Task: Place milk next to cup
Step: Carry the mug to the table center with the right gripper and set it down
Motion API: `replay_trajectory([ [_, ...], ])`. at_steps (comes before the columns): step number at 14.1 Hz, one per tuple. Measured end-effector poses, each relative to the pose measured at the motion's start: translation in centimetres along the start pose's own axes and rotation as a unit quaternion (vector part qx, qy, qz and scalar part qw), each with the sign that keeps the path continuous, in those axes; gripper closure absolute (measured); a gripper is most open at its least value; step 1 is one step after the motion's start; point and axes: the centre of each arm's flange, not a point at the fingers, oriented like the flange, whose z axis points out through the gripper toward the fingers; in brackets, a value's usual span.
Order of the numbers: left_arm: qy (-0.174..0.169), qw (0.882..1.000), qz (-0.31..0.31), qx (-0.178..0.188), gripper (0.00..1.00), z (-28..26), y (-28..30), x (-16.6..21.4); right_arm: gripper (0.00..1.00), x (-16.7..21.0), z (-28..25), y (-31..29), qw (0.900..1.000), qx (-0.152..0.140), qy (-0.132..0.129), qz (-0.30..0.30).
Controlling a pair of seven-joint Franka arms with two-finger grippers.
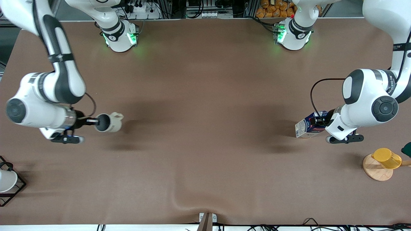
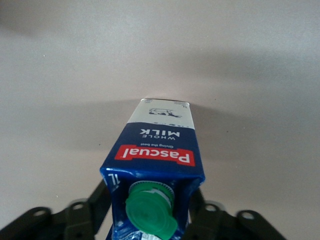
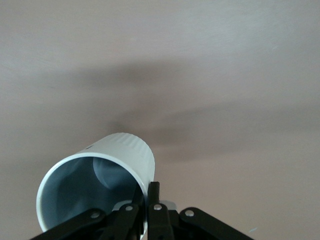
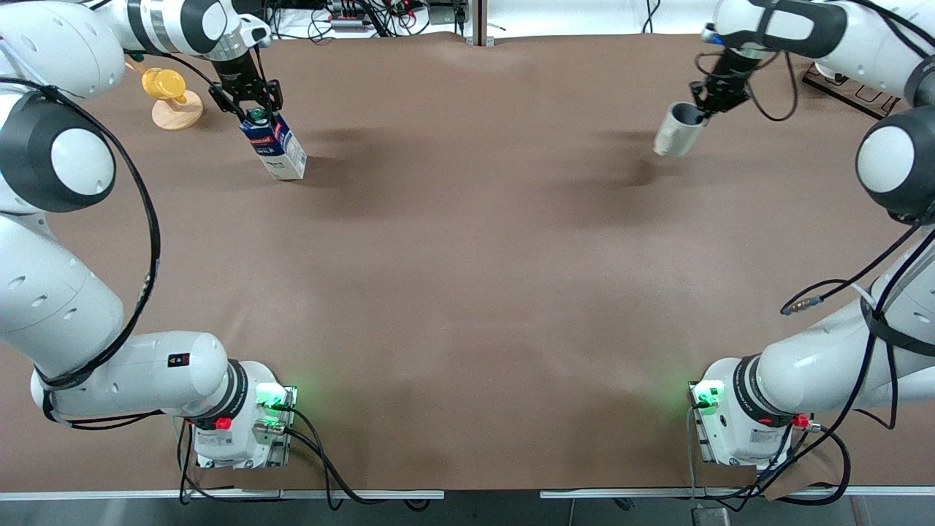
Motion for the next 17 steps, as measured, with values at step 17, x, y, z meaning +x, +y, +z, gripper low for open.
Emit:
replay_trajectory([
  [17, 0.008, 0.998, 0.057, 0.002, 0.6, -9.1, 5.5, -2.3, 0.96, -9.6, 9.5, -37.2, 0.931, 0.043, 0.062, 0.356],
])
